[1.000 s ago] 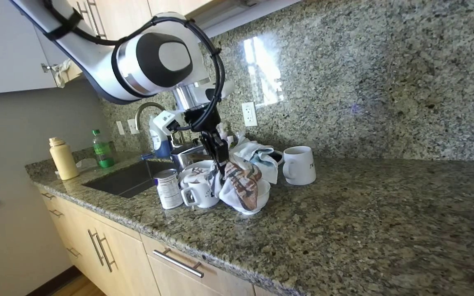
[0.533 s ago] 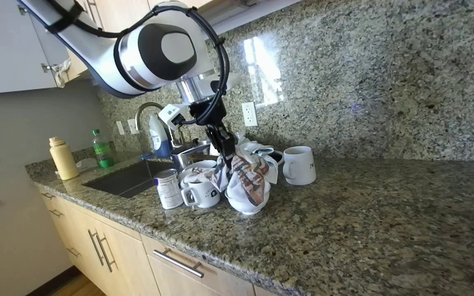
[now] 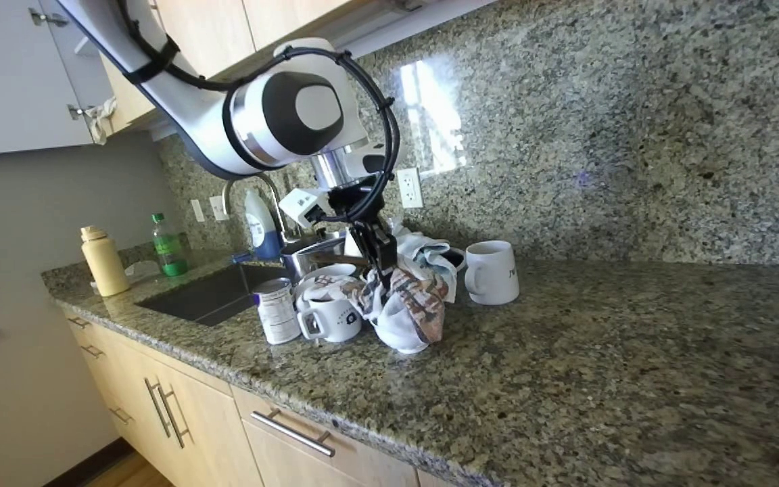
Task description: Use the towel to wipe in the white bowl
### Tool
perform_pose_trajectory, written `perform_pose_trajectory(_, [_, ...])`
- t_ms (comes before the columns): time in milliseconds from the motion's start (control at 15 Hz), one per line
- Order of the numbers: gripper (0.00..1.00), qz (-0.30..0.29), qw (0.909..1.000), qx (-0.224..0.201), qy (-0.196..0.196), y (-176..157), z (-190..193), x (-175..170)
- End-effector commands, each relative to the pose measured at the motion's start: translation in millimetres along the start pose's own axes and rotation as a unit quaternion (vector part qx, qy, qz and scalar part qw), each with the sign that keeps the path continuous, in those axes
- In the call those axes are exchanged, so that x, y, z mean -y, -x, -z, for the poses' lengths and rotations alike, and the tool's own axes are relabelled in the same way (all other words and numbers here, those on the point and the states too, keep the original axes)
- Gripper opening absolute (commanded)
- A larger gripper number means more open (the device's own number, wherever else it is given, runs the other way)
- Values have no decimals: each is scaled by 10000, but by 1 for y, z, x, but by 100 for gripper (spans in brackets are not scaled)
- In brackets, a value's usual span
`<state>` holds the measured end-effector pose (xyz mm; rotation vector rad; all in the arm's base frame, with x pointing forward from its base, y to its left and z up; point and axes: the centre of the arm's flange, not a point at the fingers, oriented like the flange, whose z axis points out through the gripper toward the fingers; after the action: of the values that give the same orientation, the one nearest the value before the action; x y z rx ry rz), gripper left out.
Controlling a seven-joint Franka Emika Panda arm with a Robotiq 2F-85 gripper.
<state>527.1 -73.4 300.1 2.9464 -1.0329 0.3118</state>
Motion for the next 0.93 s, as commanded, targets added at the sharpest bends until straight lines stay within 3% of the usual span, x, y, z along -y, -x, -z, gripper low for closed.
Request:
perform_pose_trajectory(0, [4,50,9999,94,63,-15,-25,19])
perform_pose_trajectory(467, [4,-60,9971,700,282,-27,-77,31])
perform_pose_trajectory(867, [4,-265,9921,1057,629,-43,-93,30])
